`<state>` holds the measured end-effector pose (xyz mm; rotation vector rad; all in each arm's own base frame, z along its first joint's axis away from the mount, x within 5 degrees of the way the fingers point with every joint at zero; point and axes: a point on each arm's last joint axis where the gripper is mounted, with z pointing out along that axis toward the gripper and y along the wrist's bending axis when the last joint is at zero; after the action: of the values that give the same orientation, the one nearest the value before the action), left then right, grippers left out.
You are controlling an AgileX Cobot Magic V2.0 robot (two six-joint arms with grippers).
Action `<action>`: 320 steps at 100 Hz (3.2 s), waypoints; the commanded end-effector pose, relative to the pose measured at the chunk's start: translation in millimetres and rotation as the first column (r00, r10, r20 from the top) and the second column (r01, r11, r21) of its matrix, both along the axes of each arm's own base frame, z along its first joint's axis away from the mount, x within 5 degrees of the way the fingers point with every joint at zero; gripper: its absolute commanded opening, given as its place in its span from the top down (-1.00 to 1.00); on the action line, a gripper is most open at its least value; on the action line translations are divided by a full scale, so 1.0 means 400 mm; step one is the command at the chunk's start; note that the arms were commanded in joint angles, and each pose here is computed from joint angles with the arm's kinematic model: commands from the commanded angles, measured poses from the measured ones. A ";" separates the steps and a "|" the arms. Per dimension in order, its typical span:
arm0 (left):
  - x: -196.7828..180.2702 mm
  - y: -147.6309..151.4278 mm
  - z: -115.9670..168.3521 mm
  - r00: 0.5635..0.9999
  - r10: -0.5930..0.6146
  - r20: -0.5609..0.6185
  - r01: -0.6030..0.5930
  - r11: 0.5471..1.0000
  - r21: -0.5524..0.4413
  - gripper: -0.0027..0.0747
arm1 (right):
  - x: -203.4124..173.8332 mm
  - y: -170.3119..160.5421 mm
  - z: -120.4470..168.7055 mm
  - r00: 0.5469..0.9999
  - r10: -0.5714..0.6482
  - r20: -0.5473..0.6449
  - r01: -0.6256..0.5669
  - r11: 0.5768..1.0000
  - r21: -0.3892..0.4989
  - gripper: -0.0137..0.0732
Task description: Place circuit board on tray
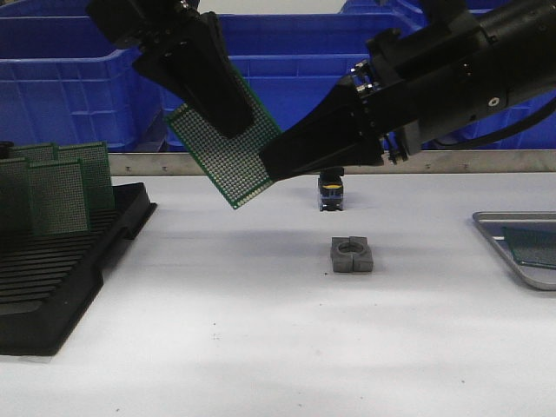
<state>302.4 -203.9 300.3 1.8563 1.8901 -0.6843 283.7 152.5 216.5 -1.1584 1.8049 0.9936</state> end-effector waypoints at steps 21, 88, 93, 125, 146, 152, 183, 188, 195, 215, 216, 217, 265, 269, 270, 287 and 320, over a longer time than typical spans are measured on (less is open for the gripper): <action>-0.030 -0.007 0.064 1.000 -0.021 -0.001 0.021 0.997 -0.069 0.98 | -0.003 0.006 0.063 0.998 0.016 0.053 -0.021 0.995 0.095 0.84; 0.010 0.003 0.058 0.986 0.056 0.157 -0.053 0.998 -0.022 -0.46 | 0.016 -0.055 0.038 0.953 -0.153 -0.263 0.165 0.986 0.027 0.84; 0.011 0.003 0.058 0.985 0.061 0.162 -0.057 0.998 -0.025 -0.46 | 0.020 -0.075 0.032 0.937 -0.183 -0.298 0.192 0.981 0.000 0.84; 0.015 0.002 0.060 0.982 0.073 0.176 -0.068 0.997 -0.033 -0.46 | 0.085 -0.283 0.012 0.668 -0.569 -0.479 0.603 0.792 -0.099 0.84; 0.015 0.002 0.060 0.982 0.073 0.176 -0.068 0.997 -0.033 -0.46 | 0.096 -0.426 -0.001 0.479 -0.733 -0.483 0.782 0.606 -0.145 0.84; 0.015 0.002 0.060 0.982 0.073 0.176 -0.068 0.997 -0.033 -0.46 | 0.095 -0.456 -0.009 0.433 -0.768 -0.471 0.814 0.558 -0.161 0.84; 0.015 0.002 0.060 0.982 0.073 0.176 -0.068 0.997 -0.033 -0.46 | 0.079 -0.505 -0.055 0.284 -0.869 -0.406 0.881 0.403 -0.246 0.76; 0.015 0.002 0.060 0.982 0.073 0.176 -0.068 0.997 -0.033 -0.46 | 0.079 -0.504 -0.054 0.286 -0.867 -0.408 0.880 0.406 -0.245 0.61; 0.015 0.002 0.060 0.982 0.073 0.176 -0.068 0.997 -0.033 -0.46 | 0.078 -0.503 -0.054 0.289 -0.864 -0.411 0.879 0.410 -0.244 0.25; 0.015 0.002 0.060 0.982 0.073 0.176 -0.068 0.997 -0.033 -0.45 | 0.080 -0.509 -0.055 0.272 -0.878 -0.394 0.887 0.388 -0.250 -0.81; 0.015 0.002 0.060 0.982 0.073 0.176 -0.068 0.997 -0.033 -0.45 | 0.080 -0.509 -0.055 0.272 -0.878 -0.394 0.887 0.388 -0.250 -0.83; 0.015 0.002 0.060 0.982 0.073 0.176 -0.068 0.997 -0.033 -0.45 | 0.080 -0.509 -0.055 0.273 -0.878 -0.394 0.887 0.388 -0.250 -0.83; 0.017 0.030 0.048 0.971 0.222 0.094 -0.231 0.968 0.098 0.98 | 0.054 -0.496 -0.007 0.412 -0.870 -0.270 0.840 0.478 -0.258 0.83; 0.017 0.035 0.045 0.968 0.231 0.095 -0.241 0.962 0.124 0.98 | 0.052 -0.489 0.001 0.424 -0.867 -0.263 0.837 0.485 -0.251 0.82; 0.017 0.037 0.044 0.968 0.231 0.097 -0.243 0.961 0.131 0.98 | 0.051 -0.487 0.005 0.426 -0.866 -0.260 0.838 0.486 -0.248 0.82; 0.024 0.061 0.040 0.958 0.277 0.074 -0.286 0.943 0.170 0.98 | 0.044 -0.423 0.042 0.515 -0.835 -0.193 0.803 0.548 -0.232 0.82; 0.057 0.236 0.086 0.786 0.616 -0.040 -0.617 0.787 -0.015 0.98 | -0.038 -0.319 0.105 0.558 -0.830 0.001 0.817 0.549 -0.176 0.82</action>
<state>334.0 -128.8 299.9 1.2832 2.3958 -0.4759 277.6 21.9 237.8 -0.2030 2.2696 0.3824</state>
